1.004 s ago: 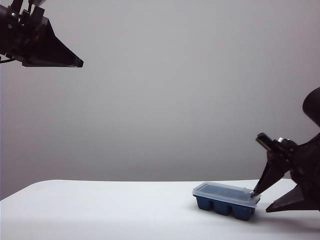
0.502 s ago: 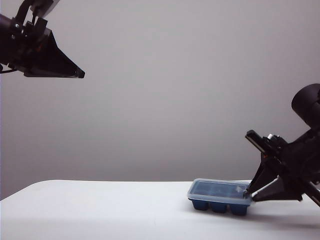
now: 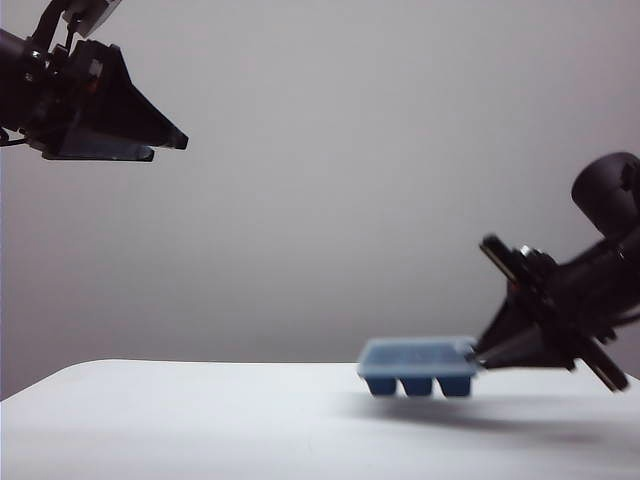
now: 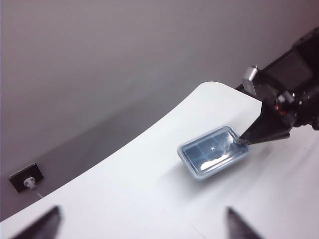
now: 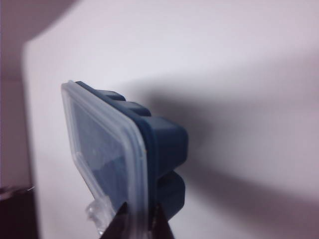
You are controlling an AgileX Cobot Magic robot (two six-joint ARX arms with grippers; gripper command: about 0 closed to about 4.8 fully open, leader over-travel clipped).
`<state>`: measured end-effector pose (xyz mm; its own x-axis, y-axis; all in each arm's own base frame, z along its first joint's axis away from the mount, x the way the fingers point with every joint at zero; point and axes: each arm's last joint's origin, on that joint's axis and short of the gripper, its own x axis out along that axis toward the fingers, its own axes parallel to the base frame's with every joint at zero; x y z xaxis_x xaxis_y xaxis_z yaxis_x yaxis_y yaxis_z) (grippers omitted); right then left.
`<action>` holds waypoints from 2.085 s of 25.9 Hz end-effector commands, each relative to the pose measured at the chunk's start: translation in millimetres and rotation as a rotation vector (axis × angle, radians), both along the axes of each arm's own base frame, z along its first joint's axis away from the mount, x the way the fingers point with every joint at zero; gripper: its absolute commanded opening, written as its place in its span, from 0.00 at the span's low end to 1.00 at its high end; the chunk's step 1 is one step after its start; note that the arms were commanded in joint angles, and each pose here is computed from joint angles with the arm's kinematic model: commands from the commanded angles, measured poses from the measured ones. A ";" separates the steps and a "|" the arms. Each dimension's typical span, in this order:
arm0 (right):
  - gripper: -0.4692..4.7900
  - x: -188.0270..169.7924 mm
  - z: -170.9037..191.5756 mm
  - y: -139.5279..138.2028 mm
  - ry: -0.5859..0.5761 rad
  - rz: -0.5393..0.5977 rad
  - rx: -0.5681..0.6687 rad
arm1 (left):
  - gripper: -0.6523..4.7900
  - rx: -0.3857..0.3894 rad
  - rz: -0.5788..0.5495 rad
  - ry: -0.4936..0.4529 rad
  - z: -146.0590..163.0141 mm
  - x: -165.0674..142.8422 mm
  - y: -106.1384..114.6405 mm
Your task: Pick up the ice cube tray, remove its lid, and then place both the tray and the lid back on the table.
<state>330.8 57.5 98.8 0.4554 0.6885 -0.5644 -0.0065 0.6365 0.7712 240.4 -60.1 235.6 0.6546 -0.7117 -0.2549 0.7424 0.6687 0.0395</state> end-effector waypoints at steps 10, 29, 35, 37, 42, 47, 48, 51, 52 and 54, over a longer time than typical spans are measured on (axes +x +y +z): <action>0.08 14.8 44.6 24.4 0.091 0.356 0.464 | 1.00 0.113 -0.224 -0.172 0.1 -4.5 -3.4; 0.08 -12.7 85.2 106.1 0.050 0.643 0.514 | 1.00 0.183 -0.378 -0.175 -10.0 -14.3 -23.0; 0.08 -10.4 93.7 108.3 0.019 0.650 0.542 | 1.00 0.178 -0.388 -0.163 -10.3 -15.7 -26.3; 0.08 -10.5 94.0 108.3 0.018 0.656 0.545 | 0.91 0.178 -0.388 -0.164 -10.3 -15.7 -26.3; 0.08 -10.8 93.7 108.3 0.021 0.662 0.547 | 0.85 0.168 -0.389 -0.163 -9.6 -15.5 -26.5; 0.08 -10.8 93.6 108.3 0.022 0.663 0.547 | 0.79 0.152 -0.392 -0.176 -7.4 -14.8 -26.9; 0.08 -10.8 93.5 108.3 0.022 0.663 0.547 | 0.74 0.152 -0.392 -0.177 -7.3 -14.8 -26.9; 0.08 -10.7 93.6 108.3 0.021 0.662 0.546 | 0.61 0.149 -0.398 -0.178 -7.2 -15.0 -27.0; 0.08 -10.7 93.6 108.3 0.020 0.661 0.546 | 0.61 0.149 -0.398 -0.178 -7.2 -15.0 -27.0; 0.08 -10.7 93.6 108.3 0.020 0.661 0.546 | 0.61 0.149 -0.398 -0.178 -7.2 -15.0 -27.0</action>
<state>320.4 164.7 189.0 -0.1373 0.9867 -0.0866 -0.2107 0.0563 0.9759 224.8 -86.6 225.5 0.3834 -0.8750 -0.2956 0.9153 0.3173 0.2480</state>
